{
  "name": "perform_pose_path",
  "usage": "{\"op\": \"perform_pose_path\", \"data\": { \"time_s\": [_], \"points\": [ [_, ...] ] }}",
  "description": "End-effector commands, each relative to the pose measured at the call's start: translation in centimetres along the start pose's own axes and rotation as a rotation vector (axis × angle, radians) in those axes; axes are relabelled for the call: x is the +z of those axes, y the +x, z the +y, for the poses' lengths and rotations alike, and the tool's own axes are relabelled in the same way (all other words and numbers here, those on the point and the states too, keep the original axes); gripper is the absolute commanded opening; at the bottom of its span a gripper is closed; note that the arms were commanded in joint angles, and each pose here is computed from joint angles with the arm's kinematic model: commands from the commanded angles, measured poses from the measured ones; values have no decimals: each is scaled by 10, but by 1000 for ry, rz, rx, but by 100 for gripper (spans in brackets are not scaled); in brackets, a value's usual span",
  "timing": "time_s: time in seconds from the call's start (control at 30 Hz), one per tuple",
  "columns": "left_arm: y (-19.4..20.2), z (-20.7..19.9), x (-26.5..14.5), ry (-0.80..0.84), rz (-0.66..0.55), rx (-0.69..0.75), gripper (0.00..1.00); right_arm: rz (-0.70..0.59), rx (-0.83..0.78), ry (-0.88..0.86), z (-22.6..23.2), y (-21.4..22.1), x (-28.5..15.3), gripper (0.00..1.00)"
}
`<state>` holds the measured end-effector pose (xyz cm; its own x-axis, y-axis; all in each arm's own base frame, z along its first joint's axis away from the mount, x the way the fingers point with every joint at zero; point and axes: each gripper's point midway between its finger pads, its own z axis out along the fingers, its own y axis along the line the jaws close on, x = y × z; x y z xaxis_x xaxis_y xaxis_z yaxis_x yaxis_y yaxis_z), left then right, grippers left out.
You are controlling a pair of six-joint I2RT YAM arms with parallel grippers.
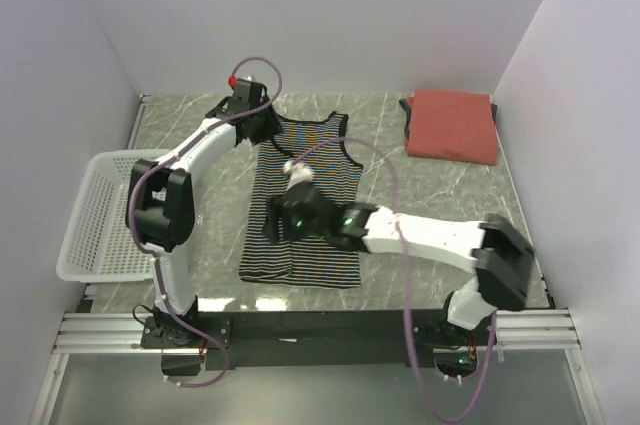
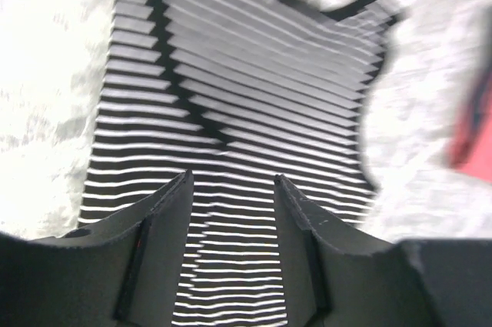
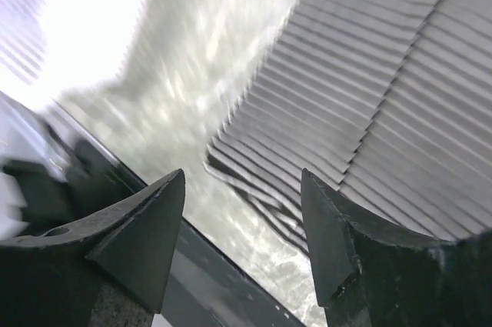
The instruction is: Fold and stack the tank tops
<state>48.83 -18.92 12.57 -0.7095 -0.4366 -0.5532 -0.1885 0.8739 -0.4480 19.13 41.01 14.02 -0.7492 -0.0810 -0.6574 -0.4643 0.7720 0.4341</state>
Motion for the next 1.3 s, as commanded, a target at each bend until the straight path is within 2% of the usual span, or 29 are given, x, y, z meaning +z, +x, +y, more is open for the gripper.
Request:
{"op": "perform_pose_path", "data": {
  "time_s": [0.0, 0.13, 0.2, 0.27, 0.3, 0.33, 0.43, 0.53, 0.77, 1.1, 1.27],
  "points": [
    [-48, -46, -51, 137, -131, 22, 53, -143, 50, -7, -17, -55, -38, 69],
    [-37, -60, -70, 187, -140, 40, 54, -225, 119, 92, -82, -90, -65, 71],
    [-18, -73, -80, 222, -133, 60, 54, -277, 172, 156, -127, -111, -80, 72],
    [1, -88, -92, 261, -123, 72, 54, -280, 196, 168, -152, -117, -87, 72],
    [17, -84, -89, 255, -96, 73, 53, -316, 241, 216, -183, -130, -97, 72],
    [23, -88, -92, 274, -96, 72, 53, -329, 253, 234, -195, -134, -99, 72],
    [55, -97, -94, 283, -64, 85, 53, -323, 298, 253, -232, -145, -101, 72],
    [68, -98, -91, 268, -49, 104, 53, -288, 334, 263, -259, -148, -93, 71],
    [85, -102, -77, 263, -3, 129, 53, -233, 391, 325, -307, -145, -74, 70],
    [89, -105, -74, 278, 14, 163, 52, -190, 430, 428, -342, -137, -58, 68],
    [112, -97, -70, 260, 70, 177, 50, -165, 453, 431, -354, -139, -41, 64]
  ]
}}
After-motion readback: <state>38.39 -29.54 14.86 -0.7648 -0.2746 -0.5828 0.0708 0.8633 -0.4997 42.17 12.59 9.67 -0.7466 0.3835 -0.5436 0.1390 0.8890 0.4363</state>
